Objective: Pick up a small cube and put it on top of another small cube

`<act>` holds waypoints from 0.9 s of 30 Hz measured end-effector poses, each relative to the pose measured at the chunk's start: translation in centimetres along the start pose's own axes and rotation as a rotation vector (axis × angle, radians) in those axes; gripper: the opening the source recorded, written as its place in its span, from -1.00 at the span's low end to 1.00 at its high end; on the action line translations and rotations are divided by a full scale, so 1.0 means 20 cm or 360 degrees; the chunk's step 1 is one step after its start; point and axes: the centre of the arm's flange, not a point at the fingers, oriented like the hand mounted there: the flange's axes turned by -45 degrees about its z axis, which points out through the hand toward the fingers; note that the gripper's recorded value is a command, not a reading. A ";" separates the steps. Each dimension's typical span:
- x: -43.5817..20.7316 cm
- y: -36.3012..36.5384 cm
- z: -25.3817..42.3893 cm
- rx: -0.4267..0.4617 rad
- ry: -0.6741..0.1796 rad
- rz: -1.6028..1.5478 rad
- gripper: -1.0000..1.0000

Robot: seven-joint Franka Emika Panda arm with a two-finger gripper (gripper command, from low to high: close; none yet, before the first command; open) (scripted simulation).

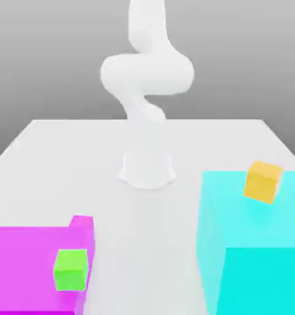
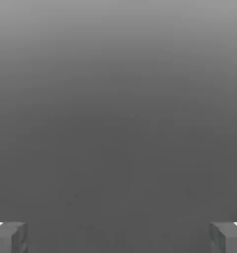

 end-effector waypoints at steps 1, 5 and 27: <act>-0.04 0.04 0.13 -0.0030 -0.0059 -0.0008 0.00; -0.27 0.21 0.60 -0.0117 -0.0296 -0.0025 0.00; -2.00 0.68 1.62 -0.0007 -0.1151 0.0131 0.00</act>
